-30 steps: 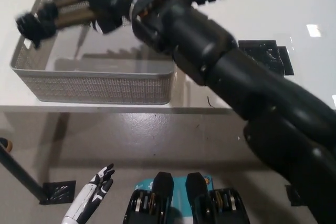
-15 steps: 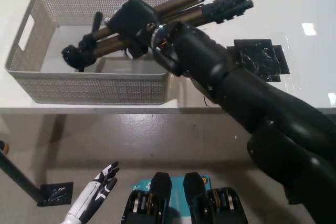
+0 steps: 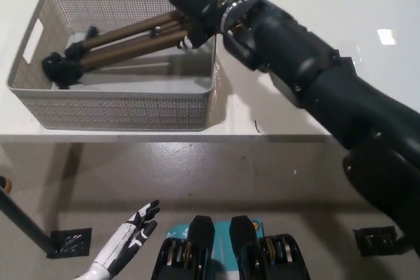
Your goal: The robot uses its right hand to pick the tripod on the desk and places it into a rectangular container on the left.
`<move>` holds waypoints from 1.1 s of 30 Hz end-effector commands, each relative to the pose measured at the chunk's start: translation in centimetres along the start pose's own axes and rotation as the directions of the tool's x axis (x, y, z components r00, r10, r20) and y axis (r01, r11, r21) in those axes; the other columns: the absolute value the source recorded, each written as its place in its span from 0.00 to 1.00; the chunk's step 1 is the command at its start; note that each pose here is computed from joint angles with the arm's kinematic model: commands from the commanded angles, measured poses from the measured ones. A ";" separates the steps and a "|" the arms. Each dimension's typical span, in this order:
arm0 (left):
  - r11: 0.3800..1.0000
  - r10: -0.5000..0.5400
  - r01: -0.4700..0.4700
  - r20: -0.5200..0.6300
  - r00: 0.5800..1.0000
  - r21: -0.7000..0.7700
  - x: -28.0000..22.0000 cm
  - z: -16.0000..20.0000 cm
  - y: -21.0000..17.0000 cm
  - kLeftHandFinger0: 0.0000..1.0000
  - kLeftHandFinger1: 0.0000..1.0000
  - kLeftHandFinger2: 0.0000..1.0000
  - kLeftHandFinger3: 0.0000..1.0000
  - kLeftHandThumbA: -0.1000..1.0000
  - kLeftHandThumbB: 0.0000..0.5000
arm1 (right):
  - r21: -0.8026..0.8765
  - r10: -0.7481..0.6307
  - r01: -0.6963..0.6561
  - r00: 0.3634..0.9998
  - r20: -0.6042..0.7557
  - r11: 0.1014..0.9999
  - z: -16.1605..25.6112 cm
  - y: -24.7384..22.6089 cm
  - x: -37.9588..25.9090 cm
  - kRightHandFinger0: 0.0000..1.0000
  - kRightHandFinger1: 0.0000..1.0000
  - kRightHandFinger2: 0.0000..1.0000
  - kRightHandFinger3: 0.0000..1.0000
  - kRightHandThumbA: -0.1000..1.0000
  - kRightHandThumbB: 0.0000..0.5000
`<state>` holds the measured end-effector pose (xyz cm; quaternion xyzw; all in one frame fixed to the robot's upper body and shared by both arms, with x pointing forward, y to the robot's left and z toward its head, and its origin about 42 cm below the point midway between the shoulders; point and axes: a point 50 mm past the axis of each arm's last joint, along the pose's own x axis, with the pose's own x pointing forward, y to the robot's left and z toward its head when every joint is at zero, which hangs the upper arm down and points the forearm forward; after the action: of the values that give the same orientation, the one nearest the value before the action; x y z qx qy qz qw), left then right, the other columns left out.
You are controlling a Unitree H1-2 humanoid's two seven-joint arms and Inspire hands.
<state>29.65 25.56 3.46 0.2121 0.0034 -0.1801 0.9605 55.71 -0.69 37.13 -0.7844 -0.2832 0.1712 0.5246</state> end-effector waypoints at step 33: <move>0.999 -0.037 0.037 0.020 0.999 -0.003 0.3 -0.5 -0.9 1.00 1.00 1.00 1.00 1.00 1.00 | 0.750 -0.874 0.660 0.347 -0.340 -0.030 3.6 -4.2 -42.8 1.00 1.00 1.00 1.00 1.00 0.99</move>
<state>29.16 24.73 2.20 0.2232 0.0249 -0.2039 0.9529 46.70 -12.36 38.54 -0.3955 -0.3788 0.0688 0.8339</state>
